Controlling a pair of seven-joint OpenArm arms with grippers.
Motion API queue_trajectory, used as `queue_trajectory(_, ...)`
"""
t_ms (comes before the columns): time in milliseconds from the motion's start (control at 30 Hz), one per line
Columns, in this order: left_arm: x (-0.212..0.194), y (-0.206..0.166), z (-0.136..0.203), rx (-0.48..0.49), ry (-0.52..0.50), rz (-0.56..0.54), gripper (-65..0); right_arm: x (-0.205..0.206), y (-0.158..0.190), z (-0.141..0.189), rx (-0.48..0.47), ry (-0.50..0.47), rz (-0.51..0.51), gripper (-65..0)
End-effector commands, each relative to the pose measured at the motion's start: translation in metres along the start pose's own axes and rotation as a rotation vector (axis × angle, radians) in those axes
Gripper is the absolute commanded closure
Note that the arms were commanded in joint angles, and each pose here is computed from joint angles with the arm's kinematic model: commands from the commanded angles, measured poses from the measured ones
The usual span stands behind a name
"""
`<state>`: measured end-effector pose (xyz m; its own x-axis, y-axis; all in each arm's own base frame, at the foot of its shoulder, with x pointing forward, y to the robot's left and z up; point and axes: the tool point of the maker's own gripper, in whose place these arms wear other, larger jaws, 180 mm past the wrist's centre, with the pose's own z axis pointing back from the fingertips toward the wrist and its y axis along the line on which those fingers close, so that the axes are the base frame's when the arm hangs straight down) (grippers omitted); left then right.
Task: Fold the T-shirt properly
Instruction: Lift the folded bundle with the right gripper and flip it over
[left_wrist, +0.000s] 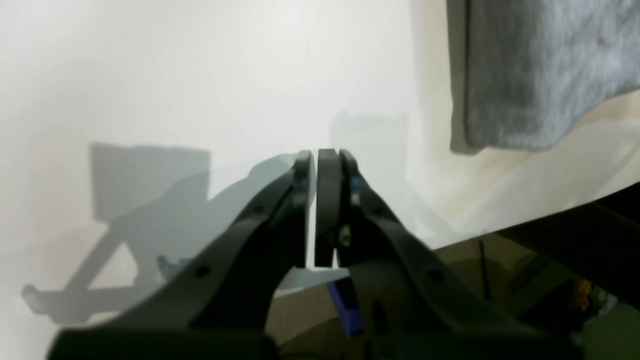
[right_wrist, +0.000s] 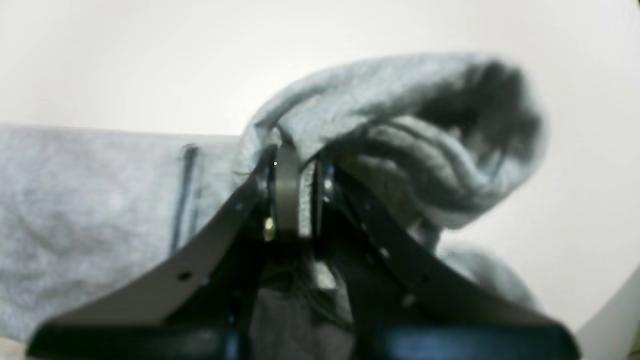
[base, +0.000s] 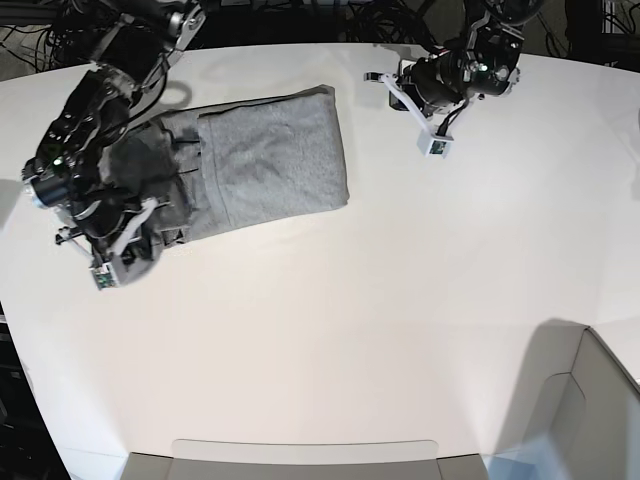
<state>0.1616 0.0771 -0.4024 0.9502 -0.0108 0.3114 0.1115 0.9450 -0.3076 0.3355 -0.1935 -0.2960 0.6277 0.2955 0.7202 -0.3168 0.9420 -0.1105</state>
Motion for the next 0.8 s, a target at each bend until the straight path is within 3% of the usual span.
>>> queue_trajectory(0, 0.004, -0.001, 0.003, -0.003, -0.018, -0.005, -1.8, 0.02, 0.005, 0.005, -0.011, -0.058, 0.024, 0.0)
queue_trajectory(367, 0.007, -0.001, 0.003, -0.002, -0.024, -0.007, -1.8, 0.013, 0.101, 0.0, 0.124, -0.02, 0.05, 0.0)
queue_trajectory(567, 0.021, -0.001, 0.004, -0.001, -0.054, -0.017, -1.8, 0.026, 0.161, 0.0, 0.242, -0.133, -0.001, 0.0)
queue_trajectory(767, 0.022, -0.001, 0.004, 0.0, -0.055, -0.019, -1.8, 0.022, 0.213, 0.003, 0.339, -0.111, -0.032, 0.0)
